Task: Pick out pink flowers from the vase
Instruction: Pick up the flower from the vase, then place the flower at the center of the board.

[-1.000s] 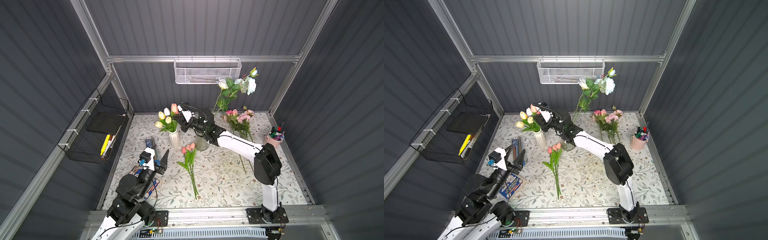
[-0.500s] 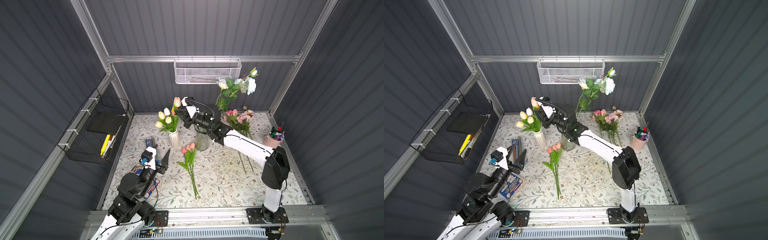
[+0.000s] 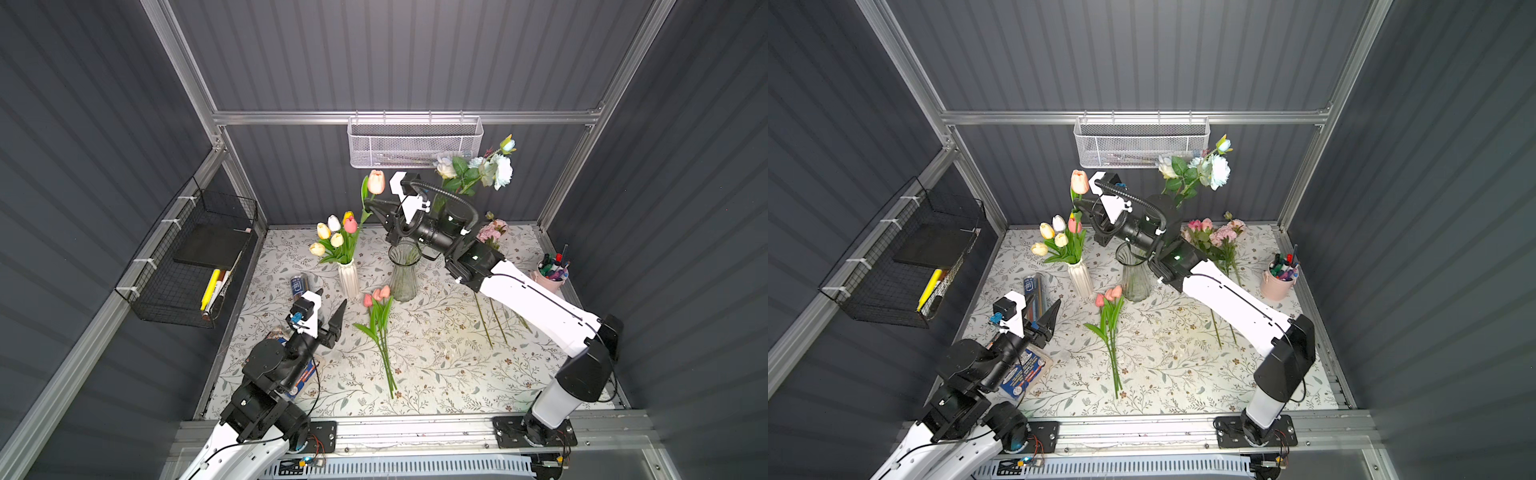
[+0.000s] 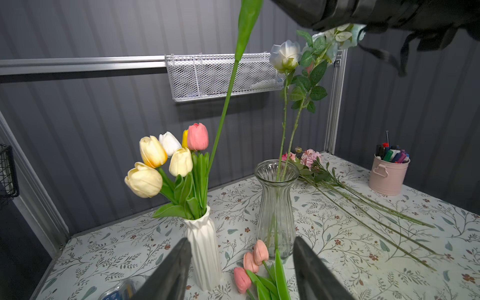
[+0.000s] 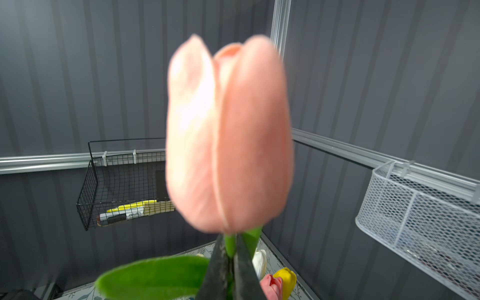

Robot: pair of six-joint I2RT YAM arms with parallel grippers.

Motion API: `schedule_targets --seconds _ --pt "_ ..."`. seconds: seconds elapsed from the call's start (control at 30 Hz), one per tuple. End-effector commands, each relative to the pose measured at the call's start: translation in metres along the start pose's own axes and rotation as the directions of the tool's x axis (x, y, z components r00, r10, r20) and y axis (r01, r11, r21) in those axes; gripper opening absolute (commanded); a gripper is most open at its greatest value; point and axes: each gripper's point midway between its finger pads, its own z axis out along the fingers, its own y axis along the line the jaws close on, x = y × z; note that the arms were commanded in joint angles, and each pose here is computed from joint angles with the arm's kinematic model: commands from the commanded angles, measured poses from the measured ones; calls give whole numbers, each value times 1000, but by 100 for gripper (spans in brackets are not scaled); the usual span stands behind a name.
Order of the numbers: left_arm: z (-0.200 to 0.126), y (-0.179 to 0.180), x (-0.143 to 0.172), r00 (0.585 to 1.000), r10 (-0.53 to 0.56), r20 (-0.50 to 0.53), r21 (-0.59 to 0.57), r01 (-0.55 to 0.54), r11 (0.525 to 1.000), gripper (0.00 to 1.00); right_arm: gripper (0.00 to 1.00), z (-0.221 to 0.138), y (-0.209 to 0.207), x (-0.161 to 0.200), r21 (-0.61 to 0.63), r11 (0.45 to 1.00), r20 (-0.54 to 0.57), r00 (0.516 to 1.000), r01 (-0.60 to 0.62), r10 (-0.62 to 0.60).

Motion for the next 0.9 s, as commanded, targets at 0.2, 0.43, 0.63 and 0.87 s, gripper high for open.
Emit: schedule_targets --seconds 0.2,0.43,0.63,0.87 --pt "9 -42 -2 1000 27 -8 232 -24 972 66 4 -52 35 -24 -92 996 -6 1000 -20 19" --pt "17 -66 -6 993 100 -67 378 -67 923 68 5 -90 58 -17 -153 986 -78 995 -70 58" --pt "27 -92 -3 981 153 -115 524 -71 849 68 4 -113 84 -10 -258 956 -115 987 -140 114" --pt "32 -109 0 986 111 -125 598 -14 802 64 2 -136 95 -22 -274 951 -100 988 -145 121"
